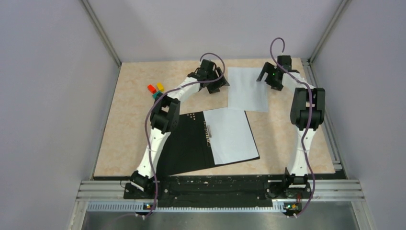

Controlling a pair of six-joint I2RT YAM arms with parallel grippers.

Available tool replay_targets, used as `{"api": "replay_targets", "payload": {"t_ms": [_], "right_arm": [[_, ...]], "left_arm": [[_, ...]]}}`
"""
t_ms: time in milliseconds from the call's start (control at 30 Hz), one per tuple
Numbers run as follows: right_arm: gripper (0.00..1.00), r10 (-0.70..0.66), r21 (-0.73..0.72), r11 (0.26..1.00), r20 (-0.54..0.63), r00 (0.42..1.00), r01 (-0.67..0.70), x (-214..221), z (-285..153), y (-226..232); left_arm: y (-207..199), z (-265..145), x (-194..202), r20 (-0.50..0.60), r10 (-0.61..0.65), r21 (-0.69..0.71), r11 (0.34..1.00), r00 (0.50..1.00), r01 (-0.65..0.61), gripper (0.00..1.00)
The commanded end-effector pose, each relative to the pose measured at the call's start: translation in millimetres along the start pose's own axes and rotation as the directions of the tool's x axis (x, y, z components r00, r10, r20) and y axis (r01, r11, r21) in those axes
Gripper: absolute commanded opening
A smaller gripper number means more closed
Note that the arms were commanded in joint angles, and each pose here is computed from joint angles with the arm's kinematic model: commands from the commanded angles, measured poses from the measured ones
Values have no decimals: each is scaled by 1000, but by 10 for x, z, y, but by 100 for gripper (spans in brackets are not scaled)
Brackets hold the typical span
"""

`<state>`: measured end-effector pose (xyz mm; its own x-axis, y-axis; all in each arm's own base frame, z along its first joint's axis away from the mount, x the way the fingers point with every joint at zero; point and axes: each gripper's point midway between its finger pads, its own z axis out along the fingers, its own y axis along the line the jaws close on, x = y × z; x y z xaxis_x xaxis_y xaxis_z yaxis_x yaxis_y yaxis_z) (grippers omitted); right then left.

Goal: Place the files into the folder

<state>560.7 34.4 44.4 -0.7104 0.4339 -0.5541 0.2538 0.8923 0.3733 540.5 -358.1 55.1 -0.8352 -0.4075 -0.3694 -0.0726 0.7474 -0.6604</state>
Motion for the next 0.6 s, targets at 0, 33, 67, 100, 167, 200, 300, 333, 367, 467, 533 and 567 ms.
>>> {"api": "replay_targets", "payload": {"t_ms": [0,33,67,100,167,200,300,333,367,467,533,567], "right_arm": [[99,-38,13,999,-265,964,44,910,69,84],[99,-52,-9,999,-282,958,51,982,69,173],[99,-59,-27,998,-295,954,54,1032,71,228],[99,-63,-43,998,-307,950,52,1077,69,283],[99,-70,-80,996,-317,946,47,1127,56,402],[99,-71,-96,994,-322,944,43,1146,53,447],[99,-71,-142,990,-334,940,24,1168,30,555],[99,-70,-153,988,-338,939,18,1169,25,575],[99,-68,-166,986,-341,937,11,1173,20,606],[99,-68,-213,977,-356,932,-10,1187,1,703],[99,-66,-231,973,-359,931,-20,1195,-9,736],[99,-67,-240,971,-358,931,-22,1195,-11,753]], "left_arm": [[-1,117,131,-26,-5,-12,1000,1000,4,71],[-7,126,146,-28,-3,-15,1000,1000,3,71],[-11,134,158,-30,-3,-18,1000,1000,2,71],[0,142,154,-28,-3,-22,1000,1000,2,70],[4,155,146,-26,-4,-24,1000,1000,3,70],[6,157,144,-26,-2,-26,1000,1000,1,70],[-9,158,138,-24,3,-24,1000,1000,-4,69],[-10,158,139,-26,5,-22,1000,1000,-6,69],[-13,161,143,-28,8,-20,1000,1000,-8,69],[-26,150,136,-30,17,-14,1000,999,-17,69],[-22,129,118,-34,19,-11,1000,999,-20,68],[-22,113,109,-34,23,-11,1000,999,-24,68]]}}
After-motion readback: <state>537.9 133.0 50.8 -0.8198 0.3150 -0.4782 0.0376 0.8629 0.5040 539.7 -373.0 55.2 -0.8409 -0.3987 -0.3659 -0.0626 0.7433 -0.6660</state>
